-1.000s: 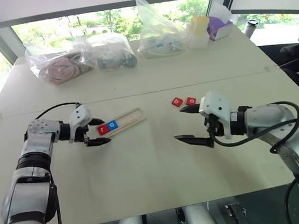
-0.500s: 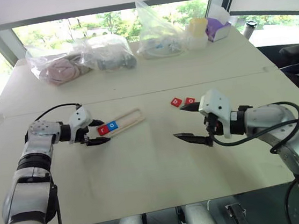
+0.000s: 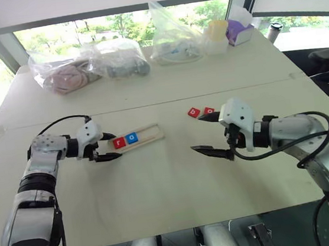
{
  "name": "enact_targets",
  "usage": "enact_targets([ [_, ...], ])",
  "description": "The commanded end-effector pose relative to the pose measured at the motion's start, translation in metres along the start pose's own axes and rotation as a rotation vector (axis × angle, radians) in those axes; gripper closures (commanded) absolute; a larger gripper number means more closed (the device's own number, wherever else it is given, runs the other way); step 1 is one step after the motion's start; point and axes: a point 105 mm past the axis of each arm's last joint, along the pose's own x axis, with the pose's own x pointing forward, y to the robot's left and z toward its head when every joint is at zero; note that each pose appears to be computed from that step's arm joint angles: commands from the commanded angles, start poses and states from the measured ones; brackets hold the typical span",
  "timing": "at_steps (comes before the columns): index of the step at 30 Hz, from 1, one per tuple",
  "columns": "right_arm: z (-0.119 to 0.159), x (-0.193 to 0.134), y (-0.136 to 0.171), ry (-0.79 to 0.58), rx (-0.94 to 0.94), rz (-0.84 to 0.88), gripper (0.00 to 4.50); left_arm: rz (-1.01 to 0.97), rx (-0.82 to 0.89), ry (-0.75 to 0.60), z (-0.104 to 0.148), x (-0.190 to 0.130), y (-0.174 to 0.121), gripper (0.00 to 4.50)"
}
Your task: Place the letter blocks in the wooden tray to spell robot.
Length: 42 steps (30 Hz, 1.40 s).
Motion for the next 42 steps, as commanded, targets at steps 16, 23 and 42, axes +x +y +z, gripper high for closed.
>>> enact_targets([
  [16,0.012,0.0,-0.001,-0.042,-0.038,-0.04,0.0,-0.337,0.044,-0.024,0.04,0.046,-0.069,1.37],
  [23,0.008,-0.003,0.006,-0.033,-0.017,-0.039,0.0,-0.236,0.062,0.044,0.034,0.048,-0.085,1.37],
  [42,0.01,0.005,0.008,-0.039,-0.014,-0.005,0.0,-0.142,0.011,0.053,0.031,0.05,-0.116,1.37],
])
